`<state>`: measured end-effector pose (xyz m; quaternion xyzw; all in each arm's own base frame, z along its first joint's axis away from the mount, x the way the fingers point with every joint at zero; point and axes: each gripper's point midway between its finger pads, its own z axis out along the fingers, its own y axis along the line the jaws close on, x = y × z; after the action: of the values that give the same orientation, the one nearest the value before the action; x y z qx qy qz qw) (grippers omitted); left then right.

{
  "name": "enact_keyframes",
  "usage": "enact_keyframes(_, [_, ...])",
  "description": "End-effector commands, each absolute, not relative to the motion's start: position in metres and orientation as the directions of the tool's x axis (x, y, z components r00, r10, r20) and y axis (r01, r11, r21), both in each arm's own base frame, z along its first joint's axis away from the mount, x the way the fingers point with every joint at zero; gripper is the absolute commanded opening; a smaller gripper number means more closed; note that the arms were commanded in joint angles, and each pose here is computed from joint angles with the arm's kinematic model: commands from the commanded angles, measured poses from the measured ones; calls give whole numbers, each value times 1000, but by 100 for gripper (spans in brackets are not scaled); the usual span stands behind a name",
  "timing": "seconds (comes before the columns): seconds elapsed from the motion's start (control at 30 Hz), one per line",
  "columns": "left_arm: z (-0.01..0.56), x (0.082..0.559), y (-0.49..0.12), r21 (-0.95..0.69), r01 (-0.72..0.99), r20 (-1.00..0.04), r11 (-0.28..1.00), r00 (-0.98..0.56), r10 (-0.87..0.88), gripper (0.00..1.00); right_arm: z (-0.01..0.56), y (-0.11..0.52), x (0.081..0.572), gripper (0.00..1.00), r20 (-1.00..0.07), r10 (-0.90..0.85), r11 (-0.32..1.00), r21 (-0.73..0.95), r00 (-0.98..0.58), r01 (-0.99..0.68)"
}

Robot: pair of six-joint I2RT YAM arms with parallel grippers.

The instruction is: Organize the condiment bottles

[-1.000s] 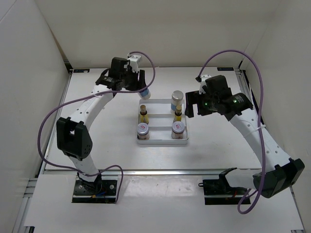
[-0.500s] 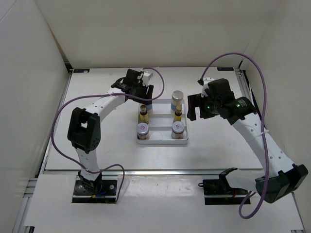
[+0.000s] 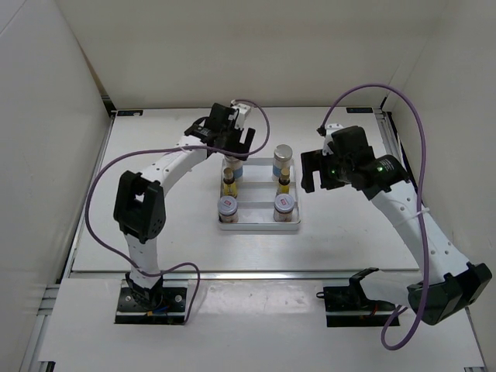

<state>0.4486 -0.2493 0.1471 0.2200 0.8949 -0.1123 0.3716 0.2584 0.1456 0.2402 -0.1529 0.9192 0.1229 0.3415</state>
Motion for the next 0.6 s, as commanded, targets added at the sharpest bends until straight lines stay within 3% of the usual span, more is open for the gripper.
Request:
enact_keyframes(0.0, [249, 459, -244, 5, 430, -850, 903, -474, 231, 100, 248, 130, 260, 100, -688, -183, 947, 69, -702, -314])
enact_keyframes(0.13, [360, 441, -219, 23, 392, -949, 919, -282, 144, 100, 259, 107, 275, 100, -707, -155, 981, -28, -691, -191])
enact_keyframes(0.27, [421, 406, -165, 21, 293, -983, 956, -168, 73, 100, 261, 106, 275, 100, -703, -127, 987, -19, -700, -160])
enact_keyframes(0.37, [412, 374, -109, -1, 148, -984, 989, -176, 26, 100, 254, 98, 277, 100, -700, -100, 993, -31, -707, -110])
enact_keyframes(0.4, [377, 368, -97, 10, 108, -970, 994, -240, 36, 100, 257, 98, 276, 100, -707, -85, 995, -19, -702, -101])
enact_keyframes(0.57, [327, 313, -39, 44, -73, -968, 996, -251, 24, 100, 258, 106, 275, 100, -732, -48, 993, 39, -680, -112])
